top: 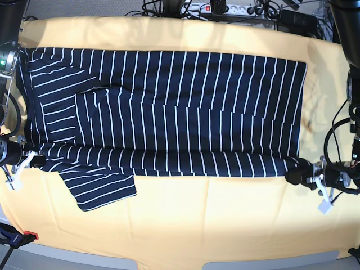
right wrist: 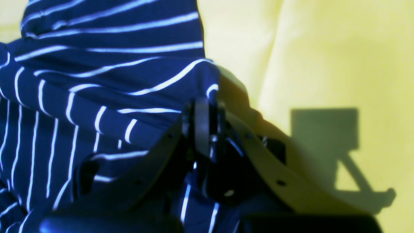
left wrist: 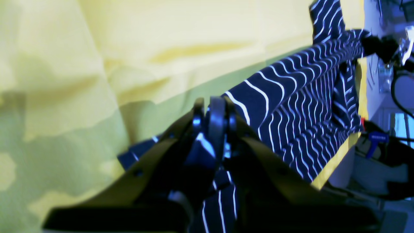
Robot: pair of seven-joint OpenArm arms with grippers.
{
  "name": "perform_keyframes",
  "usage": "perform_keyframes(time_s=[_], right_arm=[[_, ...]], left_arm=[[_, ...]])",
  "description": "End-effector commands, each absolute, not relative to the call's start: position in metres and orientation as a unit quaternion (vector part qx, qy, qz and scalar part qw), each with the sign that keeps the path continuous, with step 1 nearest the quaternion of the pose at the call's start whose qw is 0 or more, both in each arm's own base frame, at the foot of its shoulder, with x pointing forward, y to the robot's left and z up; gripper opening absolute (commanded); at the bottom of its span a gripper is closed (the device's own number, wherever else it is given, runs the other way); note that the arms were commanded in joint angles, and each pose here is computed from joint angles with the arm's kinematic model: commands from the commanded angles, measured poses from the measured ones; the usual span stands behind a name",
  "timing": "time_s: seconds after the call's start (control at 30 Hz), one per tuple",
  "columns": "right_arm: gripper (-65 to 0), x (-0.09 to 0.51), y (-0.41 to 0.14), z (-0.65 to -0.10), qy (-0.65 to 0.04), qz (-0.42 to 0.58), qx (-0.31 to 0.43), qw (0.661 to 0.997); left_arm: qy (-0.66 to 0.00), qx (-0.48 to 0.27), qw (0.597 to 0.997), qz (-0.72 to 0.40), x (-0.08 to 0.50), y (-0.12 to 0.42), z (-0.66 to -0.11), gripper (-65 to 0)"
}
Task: Fold the T-shirt properly
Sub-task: 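Lift the hem with both grippers and pull it toward the collar, then fold the held hem edge over the shirt body with both grippers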
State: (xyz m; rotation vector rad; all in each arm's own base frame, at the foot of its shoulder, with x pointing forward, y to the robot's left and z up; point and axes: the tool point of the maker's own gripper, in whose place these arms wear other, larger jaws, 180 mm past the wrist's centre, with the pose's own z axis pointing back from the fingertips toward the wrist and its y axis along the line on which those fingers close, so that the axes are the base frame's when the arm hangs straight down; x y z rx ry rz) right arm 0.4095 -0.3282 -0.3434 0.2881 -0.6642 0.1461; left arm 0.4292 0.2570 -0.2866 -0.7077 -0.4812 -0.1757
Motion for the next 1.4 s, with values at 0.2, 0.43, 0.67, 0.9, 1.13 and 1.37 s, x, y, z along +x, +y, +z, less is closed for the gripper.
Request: perform_keyframes(time_s=[0.2, 0.43, 0.67, 0.9, 1.13, 1.37], right_arm=[[-65.0, 0.419, -0.341, -0.319, -0.346, 0.071, 0.130, 0.927], [-65.0, 0.413, -0.342, -0.324, -0.325, 0.074, 0.128, 0.934], [-65.0, 0.413, -0.342, -0.323, -0.326, 0.074, 0.128, 0.934], [-65.0, 0.415, -0.341, -0.322, -0.332, 0.073, 0.128, 0.932], [-65.0, 0.416, -0.340, -0.321, -0.337, 0.072, 0.132, 0.930], [-65.0, 0.416, -0.341, -0.321, -0.336, 0.072, 0.131, 0.930]], left_arm=[[-0.208, -0.339, 0.911, -0.114, 0.423, 0.259, -0.274, -65.0], [-0.207, -0.340, 0.910, -0.115, 0.423, 0.257, -0.274, -65.0], [-0.204, -0.335, 0.915, -0.093, 0.422, 0.266, -0.273, -65.0], [-0.202, -0.336, 0.915, -0.091, 0.422, 0.266, -0.274, -65.0], [-0.218, -0.325, 0.905, -0.168, 0.419, 0.250, -0.263, -65.0], [-0.195, -0.284, 0.904, -0.254, 0.376, 0.248, -0.267, -65.0]])
